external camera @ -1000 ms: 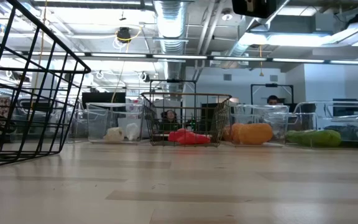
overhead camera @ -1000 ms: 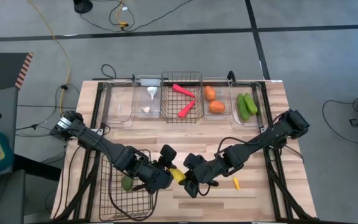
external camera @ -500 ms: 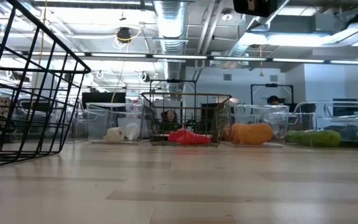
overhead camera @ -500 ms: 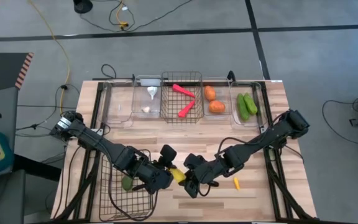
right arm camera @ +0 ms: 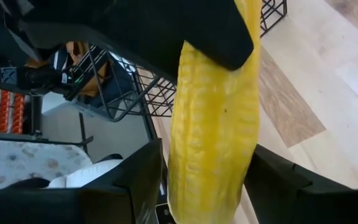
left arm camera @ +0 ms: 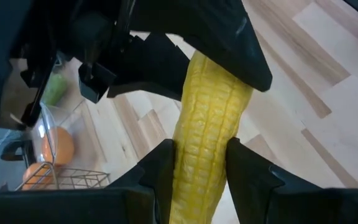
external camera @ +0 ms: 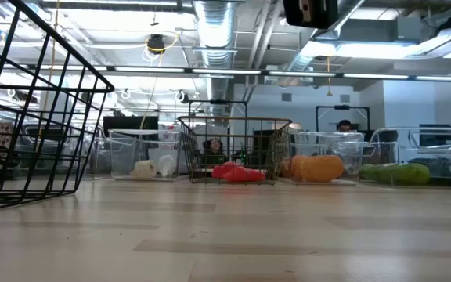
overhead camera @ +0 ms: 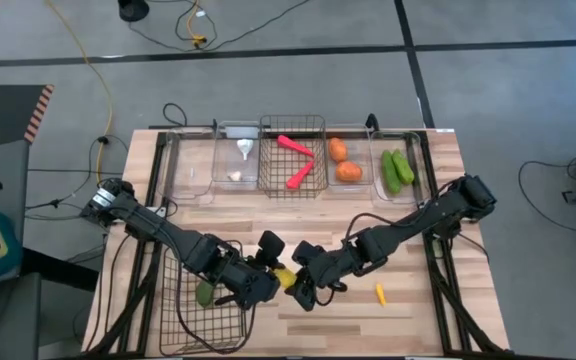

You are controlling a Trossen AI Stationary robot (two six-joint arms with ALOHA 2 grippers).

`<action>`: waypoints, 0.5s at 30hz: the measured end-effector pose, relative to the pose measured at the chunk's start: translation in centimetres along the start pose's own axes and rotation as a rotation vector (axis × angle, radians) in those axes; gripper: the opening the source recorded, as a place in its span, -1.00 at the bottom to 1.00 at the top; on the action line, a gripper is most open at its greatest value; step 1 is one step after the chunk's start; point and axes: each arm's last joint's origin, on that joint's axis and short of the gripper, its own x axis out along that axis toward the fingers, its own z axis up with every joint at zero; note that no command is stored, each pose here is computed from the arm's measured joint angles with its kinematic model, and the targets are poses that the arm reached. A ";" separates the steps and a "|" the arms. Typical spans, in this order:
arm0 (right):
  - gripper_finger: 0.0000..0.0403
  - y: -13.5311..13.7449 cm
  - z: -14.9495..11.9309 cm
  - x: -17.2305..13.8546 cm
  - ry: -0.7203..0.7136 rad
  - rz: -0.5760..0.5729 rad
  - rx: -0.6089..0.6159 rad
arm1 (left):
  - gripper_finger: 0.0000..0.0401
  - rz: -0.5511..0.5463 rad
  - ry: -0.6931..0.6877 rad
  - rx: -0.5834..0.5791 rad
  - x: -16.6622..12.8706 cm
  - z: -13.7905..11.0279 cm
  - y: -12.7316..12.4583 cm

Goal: Sort produce into baskets
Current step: Put the left yellow corn into the left transparent bin

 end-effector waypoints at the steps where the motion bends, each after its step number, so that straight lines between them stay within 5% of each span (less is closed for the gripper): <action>1: 0.17 -0.1 0.2 0.0 -0.002 -0.003 0.003 | -0.46 0.001 0.002 0.001 0.0 0.0 0.0; 15: 0.14 -1.8 2.6 -3.5 0.013 -0.095 -0.066 | -0.45 -0.030 0.083 -0.030 0.0 -0.8 -0.3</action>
